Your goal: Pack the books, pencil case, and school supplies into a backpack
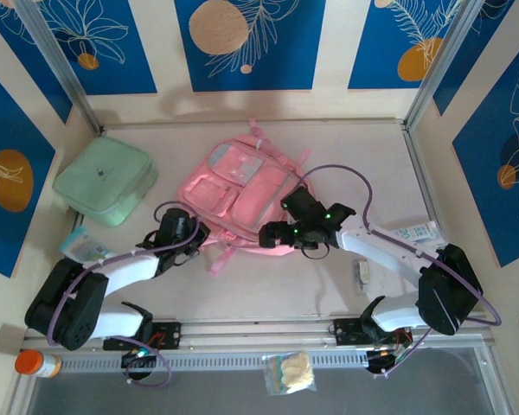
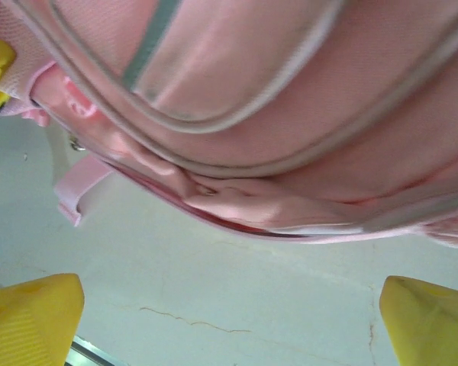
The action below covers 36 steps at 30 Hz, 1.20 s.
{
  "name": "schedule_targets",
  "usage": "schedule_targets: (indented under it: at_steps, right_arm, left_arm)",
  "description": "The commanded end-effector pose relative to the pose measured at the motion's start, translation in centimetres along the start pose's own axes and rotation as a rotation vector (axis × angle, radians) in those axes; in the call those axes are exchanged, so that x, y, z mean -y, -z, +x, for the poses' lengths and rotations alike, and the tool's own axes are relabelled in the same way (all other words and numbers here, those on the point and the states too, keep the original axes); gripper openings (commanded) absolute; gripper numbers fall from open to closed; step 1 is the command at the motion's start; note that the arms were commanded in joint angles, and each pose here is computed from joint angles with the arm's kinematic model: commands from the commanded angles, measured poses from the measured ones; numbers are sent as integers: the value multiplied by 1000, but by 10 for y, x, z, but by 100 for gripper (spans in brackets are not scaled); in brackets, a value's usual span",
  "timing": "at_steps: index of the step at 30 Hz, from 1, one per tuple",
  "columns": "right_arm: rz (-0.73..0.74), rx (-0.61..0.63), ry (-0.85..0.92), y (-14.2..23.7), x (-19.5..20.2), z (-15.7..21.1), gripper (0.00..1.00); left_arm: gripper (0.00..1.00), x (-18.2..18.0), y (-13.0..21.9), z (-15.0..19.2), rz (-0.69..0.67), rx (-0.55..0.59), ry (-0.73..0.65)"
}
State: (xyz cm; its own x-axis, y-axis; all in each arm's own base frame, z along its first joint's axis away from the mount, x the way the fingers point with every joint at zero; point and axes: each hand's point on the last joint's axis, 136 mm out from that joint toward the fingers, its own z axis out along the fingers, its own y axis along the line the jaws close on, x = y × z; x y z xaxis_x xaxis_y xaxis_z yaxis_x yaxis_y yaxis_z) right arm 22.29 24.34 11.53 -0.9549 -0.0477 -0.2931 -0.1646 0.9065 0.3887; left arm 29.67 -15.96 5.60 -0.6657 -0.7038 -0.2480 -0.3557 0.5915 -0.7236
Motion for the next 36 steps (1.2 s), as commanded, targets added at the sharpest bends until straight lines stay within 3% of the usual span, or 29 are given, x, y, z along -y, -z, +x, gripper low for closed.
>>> schedule_targets:
  at_steps: [1, 5, 10, 14, 22, 27, 36]
  right_arm:
    - [51, 5, 57, 0, -9, -5, 100]
    - [59, -2, 132, -8, -32, -11, 95]
    - [101, -9, 213, -23, -54, -21, 82]
    - [151, -31, 196, -35, -57, -7, 73]
    - [106, 1, 133, -50, -67, 34, 53]
    - [135, 38, 93, -63, -55, 28, 50]
    - [347, 142, -56, -51, -18, 4, 49]
  left_arm:
    - [0, 34, 8, 15, 107, -35, -20]
    - [0, 49, 17, 24, 143, -29, -27]
    - [0, 62, 23, 32, 156, -37, -58]
    - [0, 69, 23, 34, 187, -41, -48]
    - [0, 73, 25, 36, 186, -49, -43]
    - [0, 82, 29, 47, 208, -61, -59]
    - [0, 92, 39, 66, 218, -58, -83]
